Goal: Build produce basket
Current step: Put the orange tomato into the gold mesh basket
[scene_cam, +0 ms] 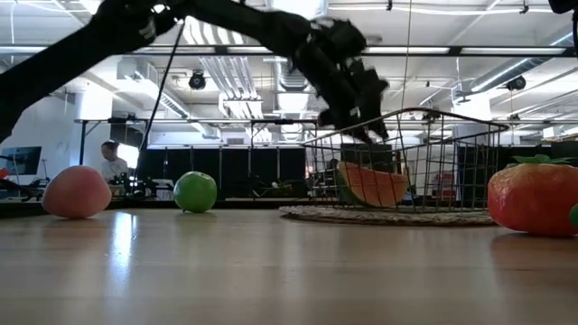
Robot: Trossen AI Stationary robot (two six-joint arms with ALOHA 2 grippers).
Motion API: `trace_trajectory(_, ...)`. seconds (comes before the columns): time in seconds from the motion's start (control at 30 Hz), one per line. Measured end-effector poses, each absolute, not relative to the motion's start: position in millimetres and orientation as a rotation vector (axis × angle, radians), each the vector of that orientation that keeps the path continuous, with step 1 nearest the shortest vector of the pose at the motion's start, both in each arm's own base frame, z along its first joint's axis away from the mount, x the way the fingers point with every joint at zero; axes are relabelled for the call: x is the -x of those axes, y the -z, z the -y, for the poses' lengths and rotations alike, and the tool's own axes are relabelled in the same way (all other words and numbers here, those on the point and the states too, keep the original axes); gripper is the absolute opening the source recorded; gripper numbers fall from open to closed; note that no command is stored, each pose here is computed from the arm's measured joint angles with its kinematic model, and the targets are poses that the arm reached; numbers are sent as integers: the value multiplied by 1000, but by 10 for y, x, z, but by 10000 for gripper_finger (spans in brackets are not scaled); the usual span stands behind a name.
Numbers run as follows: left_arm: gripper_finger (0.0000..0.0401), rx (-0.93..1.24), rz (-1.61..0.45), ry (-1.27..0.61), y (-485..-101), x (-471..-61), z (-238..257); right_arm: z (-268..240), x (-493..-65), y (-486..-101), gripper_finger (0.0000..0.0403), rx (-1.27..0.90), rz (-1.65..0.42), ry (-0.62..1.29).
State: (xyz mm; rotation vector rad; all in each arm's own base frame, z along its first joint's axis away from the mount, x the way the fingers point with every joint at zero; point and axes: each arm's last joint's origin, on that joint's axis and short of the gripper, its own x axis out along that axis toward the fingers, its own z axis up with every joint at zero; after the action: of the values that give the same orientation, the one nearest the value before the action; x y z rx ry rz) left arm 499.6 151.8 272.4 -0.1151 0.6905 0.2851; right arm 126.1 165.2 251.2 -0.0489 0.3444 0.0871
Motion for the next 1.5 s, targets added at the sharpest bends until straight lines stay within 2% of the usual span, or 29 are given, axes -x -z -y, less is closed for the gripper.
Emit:
trace_trajectory(0.27, 231, 37, -695, -227, -3505, -4549, -1101, -1598, -1233, -2295, 171, -36, -386, -48)
trace_trajectory(0.43, 231, -89, -803, -256, -3660, -4249, -651, -1533, -1195, -2055, 171, -105, -433, -4)
trace_trajectory(0.67, 231, -206, -847, -345, -3319, -3892, -7, -1454, -1181, -1891, 181, -133, -460, 35)
trace_trajectory(0.9, 231, -88, -782, -332, -2787, -3464, 369, -1403, -1263, -1882, 245, -206, -504, 47)
trace_trajectory(1.07, 231, 0, -725, -335, -2556, -3189, 431, -1383, -1373, -1901, 306, -256, -548, 51)
trace_trajectory(1.17, 231, 33, -697, -341, -2431, -3081, 417, -1387, -1458, -1949, 328, -264, -573, 73)
trace_trajectory(1.5, 231, 40, -694, -344, -2167, -2925, 387, -1370, -1604, -1973, 334, -298, -823, 350)
